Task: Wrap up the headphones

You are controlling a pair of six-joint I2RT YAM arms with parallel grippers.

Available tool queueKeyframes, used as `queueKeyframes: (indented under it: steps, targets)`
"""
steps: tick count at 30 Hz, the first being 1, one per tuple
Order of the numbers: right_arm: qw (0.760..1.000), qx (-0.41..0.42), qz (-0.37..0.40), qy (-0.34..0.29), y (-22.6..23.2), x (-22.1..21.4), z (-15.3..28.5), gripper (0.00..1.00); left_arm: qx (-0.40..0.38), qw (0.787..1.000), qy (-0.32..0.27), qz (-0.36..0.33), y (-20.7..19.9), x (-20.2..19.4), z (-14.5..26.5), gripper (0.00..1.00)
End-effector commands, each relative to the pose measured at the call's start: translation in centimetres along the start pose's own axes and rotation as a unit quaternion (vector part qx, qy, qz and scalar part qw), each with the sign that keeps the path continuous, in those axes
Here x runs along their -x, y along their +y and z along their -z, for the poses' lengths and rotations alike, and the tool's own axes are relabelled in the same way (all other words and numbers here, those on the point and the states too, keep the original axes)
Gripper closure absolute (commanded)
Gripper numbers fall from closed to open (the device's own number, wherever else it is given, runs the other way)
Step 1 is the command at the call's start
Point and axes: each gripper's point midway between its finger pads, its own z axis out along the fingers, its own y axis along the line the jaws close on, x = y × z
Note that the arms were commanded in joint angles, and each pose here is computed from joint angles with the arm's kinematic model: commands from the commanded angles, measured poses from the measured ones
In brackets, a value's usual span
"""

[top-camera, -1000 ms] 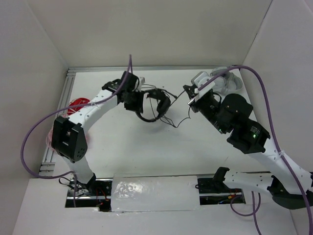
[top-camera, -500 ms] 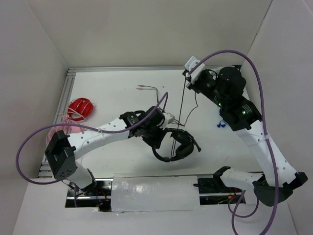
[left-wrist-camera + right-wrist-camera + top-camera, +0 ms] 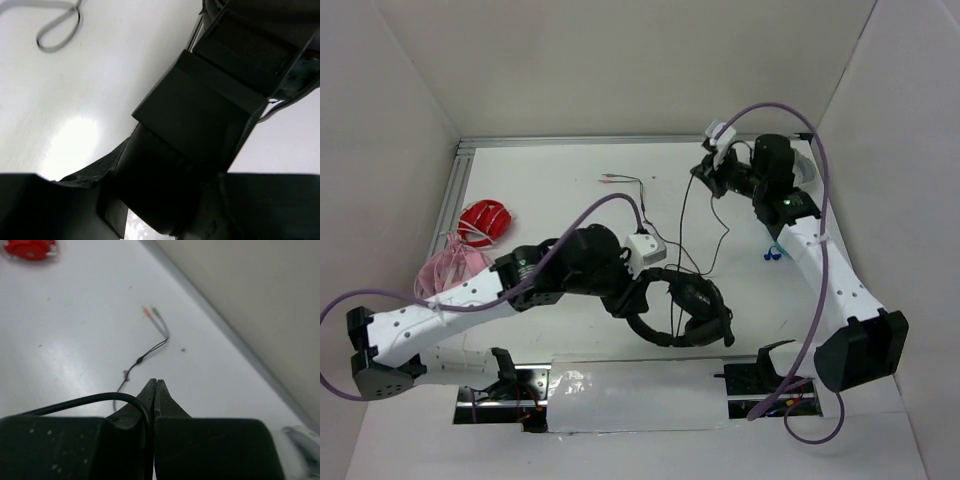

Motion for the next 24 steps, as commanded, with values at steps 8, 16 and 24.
queueKeyframes:
  steps: [8, 16, 24]
  targets:
    - [0.982, 0.158, -0.075, -0.077, 10.5, -2.9, -2.3, 1.0, -0.043, 0.94, -0.327, -0.091, -6.1, 19.7, 15.5, 1.0]
    - [0.969, 0.189, -0.143, -0.072, 14.8, -5.9, -4.8, 1.0, 0.054, 0.884, -0.452, -0.104, -5.1, 27.5, 24.6, 1.0]
    - [0.95, 0.249, -0.185, -0.041, 20.4, -8.9, -6.5, 1.0, 0.146, 0.827, -0.531, -0.111, -2.8, 29.6, 30.2, 1.0]
